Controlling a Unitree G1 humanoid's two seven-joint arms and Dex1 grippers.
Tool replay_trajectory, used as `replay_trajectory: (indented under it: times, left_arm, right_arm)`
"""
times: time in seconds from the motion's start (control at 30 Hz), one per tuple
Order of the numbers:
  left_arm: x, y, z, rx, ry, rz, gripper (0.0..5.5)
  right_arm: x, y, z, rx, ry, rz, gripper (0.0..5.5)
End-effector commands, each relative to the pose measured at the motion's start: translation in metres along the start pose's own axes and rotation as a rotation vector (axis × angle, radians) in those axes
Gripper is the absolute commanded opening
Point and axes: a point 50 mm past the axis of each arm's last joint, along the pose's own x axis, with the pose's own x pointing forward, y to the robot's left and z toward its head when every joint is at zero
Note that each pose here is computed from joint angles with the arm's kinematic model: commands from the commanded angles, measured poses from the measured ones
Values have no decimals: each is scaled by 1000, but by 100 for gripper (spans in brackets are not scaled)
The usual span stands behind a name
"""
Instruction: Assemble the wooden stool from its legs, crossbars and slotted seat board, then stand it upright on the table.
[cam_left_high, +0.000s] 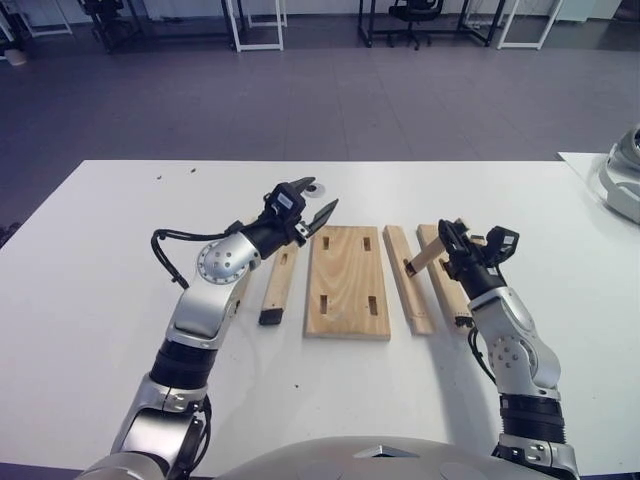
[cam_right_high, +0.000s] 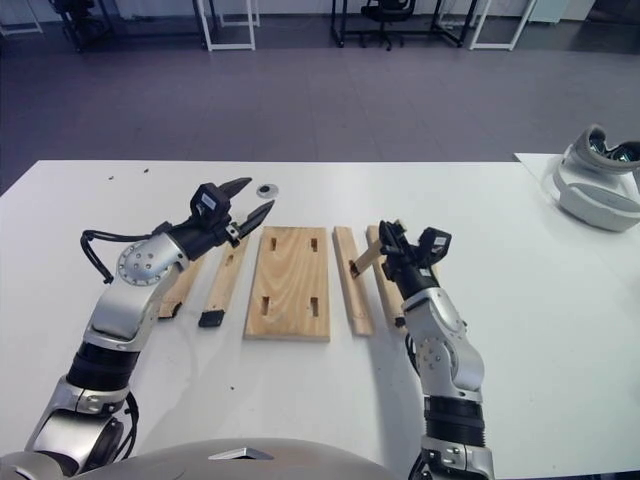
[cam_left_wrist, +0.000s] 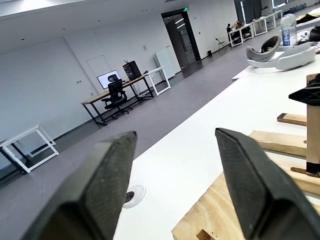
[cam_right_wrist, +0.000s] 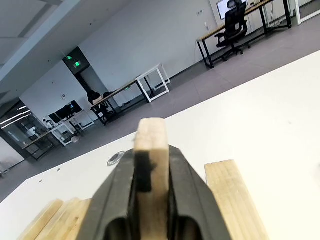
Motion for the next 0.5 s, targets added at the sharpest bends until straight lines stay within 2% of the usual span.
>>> replay_trajectory:
  times: [0.03,0.5]
  left_arm:
    - [-4,0,-9,-53,18,39,286]
    - [-8,-1,-18,-119,28,76,286]
  right_arm:
    - [0,-4,-3,5,-5,-11,41]
    - [10,-1,-5,-35,-38,36,41]
